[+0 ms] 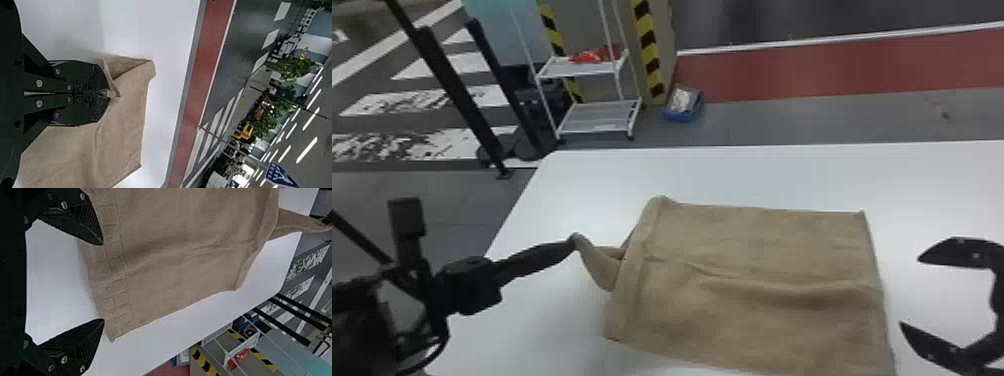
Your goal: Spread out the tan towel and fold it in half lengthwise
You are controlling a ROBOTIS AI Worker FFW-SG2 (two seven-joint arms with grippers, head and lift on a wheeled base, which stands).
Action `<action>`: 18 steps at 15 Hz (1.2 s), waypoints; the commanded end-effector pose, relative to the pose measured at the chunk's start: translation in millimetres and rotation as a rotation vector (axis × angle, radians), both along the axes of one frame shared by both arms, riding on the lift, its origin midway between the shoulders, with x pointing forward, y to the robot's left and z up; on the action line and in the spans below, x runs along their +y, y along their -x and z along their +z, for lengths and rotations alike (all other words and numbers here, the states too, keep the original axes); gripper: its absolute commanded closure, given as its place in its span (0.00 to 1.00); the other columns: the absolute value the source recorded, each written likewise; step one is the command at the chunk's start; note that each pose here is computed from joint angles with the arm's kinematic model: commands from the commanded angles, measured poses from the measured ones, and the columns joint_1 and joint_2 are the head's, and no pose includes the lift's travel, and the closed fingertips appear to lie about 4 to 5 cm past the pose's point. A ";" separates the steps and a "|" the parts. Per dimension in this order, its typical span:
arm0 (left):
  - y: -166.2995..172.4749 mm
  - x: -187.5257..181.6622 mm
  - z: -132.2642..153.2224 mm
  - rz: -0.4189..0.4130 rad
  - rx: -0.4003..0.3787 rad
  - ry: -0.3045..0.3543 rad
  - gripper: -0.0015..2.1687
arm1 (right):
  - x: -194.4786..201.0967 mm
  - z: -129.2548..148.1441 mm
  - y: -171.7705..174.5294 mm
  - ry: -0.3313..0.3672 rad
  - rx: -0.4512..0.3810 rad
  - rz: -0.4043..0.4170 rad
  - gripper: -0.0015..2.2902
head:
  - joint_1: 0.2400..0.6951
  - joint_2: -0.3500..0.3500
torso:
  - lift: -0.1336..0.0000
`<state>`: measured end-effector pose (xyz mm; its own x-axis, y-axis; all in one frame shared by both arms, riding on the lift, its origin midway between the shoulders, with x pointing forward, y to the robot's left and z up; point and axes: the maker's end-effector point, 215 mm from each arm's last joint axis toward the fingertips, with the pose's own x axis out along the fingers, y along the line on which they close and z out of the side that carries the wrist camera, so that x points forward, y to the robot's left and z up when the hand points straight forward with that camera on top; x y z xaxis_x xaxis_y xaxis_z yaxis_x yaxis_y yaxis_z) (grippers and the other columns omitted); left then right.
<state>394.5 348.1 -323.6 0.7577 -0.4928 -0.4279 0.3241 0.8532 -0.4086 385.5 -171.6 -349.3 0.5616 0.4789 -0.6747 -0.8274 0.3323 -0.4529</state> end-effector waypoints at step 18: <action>-4.8 2.1 -11.9 -0.010 0.021 0.012 0.82 | 21.2 -94.3 57.7 0.186 0.210 0.055 0.11 | 1.00 0.95 | 0.07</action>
<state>397.5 350.7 -335.4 0.7440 -0.5032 -0.4396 0.3217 0.8464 -0.4243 330.5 -147.7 -439.2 0.3862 0.3722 -0.8440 -0.9205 0.2146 -0.3265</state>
